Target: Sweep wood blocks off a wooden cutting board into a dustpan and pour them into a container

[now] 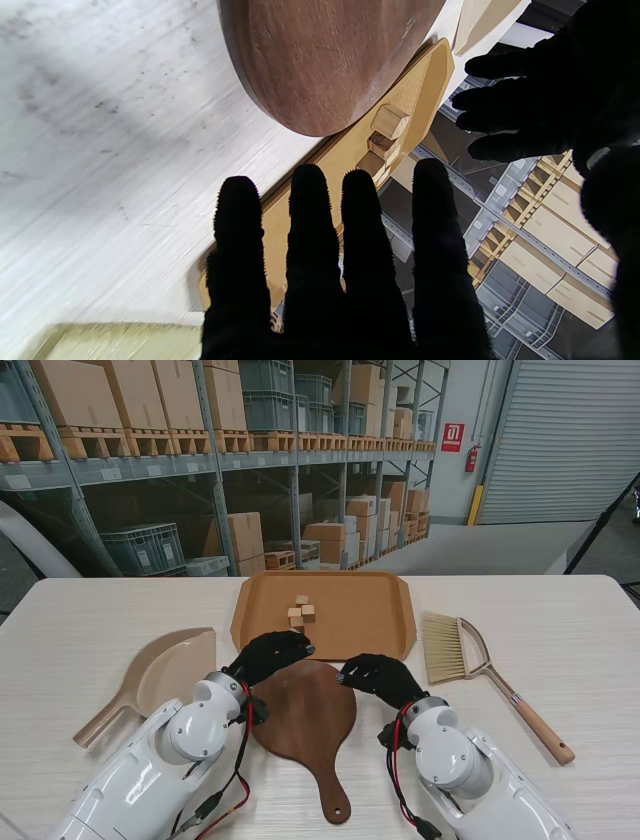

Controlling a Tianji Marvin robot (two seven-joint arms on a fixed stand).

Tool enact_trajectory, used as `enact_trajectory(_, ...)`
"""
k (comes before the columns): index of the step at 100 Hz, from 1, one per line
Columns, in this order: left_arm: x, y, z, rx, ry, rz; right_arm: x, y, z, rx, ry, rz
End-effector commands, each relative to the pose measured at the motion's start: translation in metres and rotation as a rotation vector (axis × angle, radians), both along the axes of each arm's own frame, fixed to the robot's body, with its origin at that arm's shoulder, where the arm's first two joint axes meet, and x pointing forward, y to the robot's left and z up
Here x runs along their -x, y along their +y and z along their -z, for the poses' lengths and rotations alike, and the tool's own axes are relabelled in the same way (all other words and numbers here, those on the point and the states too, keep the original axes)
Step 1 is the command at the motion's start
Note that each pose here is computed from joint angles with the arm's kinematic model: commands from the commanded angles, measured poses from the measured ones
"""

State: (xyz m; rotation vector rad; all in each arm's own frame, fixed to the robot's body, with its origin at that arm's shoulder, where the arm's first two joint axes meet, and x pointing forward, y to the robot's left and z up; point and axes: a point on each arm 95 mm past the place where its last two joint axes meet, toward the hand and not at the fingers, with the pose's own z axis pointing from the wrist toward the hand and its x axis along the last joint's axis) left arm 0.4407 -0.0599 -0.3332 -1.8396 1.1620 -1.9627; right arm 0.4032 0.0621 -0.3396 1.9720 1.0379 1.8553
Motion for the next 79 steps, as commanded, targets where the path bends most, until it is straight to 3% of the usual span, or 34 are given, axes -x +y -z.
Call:
enact_trajectory(1, 0.0023, -0.0034, 0.0021, 0.008, 0.020, 0.012, 0.0018, 0.0030, 0.0023, -0.001, 0.013, -0.014)
enact_trajectory(79, 0.0033, 0.0010, 0.0043, 0.008, 0.052, 0.000, -0.0022, 0.0013, 0.0007, -0.003, 0.010, -0.011)
